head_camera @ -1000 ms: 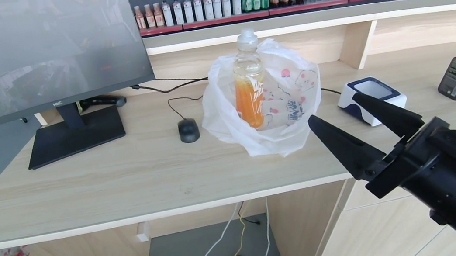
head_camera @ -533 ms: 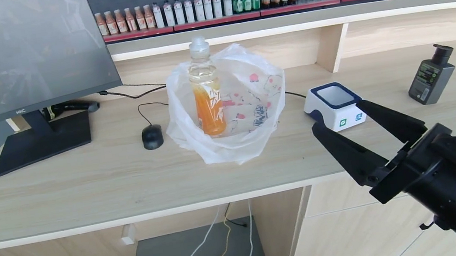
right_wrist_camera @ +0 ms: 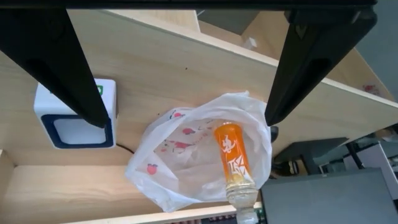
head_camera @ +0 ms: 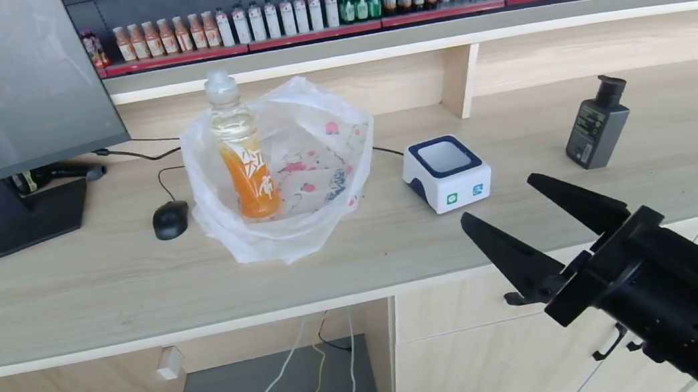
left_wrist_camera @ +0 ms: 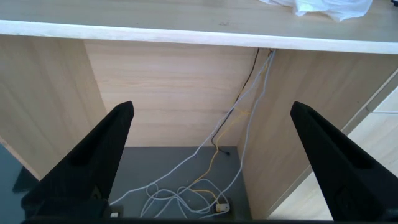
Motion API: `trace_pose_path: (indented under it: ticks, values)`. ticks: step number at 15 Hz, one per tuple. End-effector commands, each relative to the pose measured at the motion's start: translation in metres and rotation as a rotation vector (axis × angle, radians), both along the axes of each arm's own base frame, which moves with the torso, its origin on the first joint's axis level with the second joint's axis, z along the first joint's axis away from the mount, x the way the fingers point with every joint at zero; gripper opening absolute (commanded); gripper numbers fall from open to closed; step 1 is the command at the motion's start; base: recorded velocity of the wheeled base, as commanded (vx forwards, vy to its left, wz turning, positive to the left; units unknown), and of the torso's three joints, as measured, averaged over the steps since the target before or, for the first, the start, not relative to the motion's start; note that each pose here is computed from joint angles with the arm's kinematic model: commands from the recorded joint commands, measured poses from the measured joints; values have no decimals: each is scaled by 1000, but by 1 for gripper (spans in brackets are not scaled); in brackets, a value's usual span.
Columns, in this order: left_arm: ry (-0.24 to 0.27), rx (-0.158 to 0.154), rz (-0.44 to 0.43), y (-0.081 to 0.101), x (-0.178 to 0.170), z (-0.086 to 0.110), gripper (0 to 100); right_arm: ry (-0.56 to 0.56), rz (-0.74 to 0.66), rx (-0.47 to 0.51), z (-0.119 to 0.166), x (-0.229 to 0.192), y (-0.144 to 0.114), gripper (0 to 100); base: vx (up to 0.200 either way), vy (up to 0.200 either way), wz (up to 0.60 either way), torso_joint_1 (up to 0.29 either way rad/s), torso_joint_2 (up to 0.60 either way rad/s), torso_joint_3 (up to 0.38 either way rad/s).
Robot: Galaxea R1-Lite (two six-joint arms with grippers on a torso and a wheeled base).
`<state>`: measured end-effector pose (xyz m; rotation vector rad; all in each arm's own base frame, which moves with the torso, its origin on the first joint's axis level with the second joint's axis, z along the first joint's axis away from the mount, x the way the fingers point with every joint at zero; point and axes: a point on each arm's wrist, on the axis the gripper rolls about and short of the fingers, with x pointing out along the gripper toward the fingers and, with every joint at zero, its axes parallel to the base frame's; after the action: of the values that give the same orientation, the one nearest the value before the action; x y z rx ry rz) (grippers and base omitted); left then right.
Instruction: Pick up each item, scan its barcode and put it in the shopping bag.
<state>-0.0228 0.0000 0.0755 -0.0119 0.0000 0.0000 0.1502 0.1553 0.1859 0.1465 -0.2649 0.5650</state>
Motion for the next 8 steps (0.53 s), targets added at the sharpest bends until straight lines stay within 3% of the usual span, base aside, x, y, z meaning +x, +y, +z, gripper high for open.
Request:
trace_pose_path:
  ticks: [1,8]
  values:
    - [2,0,0,0,0,0,100,16,1,-18,-5,2,3,100,0,-200,0,-2,2,2]
    - [0,-2,0,0,0,0,100,30,-1,-34,-10,5,5,100,0,-200,0,6,4,2]
